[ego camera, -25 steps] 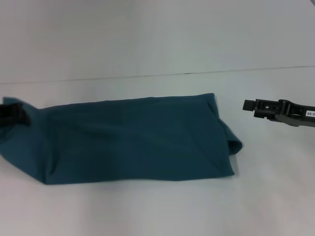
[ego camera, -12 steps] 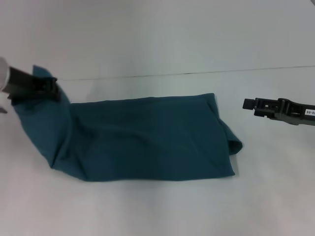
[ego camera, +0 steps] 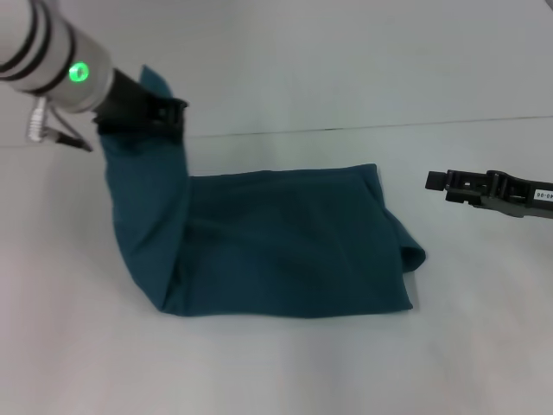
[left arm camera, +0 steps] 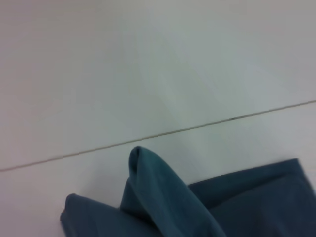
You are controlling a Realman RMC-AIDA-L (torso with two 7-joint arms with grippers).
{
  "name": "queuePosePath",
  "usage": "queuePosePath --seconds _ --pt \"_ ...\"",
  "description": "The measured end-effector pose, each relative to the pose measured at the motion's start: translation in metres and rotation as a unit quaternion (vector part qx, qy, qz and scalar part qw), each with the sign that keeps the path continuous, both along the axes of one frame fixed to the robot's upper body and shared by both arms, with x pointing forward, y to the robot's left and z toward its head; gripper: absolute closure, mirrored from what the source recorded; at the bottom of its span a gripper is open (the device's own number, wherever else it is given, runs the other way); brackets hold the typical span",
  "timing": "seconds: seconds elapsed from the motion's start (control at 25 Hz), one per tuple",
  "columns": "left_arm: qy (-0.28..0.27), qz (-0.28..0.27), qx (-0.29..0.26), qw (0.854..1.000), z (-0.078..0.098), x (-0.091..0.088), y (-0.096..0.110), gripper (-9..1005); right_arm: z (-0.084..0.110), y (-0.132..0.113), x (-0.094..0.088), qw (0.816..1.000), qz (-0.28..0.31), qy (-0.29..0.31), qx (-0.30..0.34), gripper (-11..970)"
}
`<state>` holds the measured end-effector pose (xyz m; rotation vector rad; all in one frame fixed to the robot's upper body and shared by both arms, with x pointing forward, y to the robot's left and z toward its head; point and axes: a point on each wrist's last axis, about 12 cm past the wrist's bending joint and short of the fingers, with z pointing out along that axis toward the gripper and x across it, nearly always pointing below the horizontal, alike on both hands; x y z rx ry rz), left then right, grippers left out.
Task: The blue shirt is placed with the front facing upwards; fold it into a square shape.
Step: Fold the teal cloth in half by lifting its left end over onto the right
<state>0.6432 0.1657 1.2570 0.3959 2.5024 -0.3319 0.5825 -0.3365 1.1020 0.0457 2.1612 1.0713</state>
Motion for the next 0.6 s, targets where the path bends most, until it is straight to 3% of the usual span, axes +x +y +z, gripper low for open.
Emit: queuePosePath --seconds 0.32,0.6 --pt "0.014 -0.053 0.021 0.998 -0.016 0.012 -0.052 896 -0.002 0.0 0.0 1.0 -0.004 0.002 -0.003 255" --pt "0.026 -0.065 0.028 0.997 -0.033 0.02 -0.071 896 -0.004 0.0 -0.001 1.0 -0.005 0.006 -0.001 256"
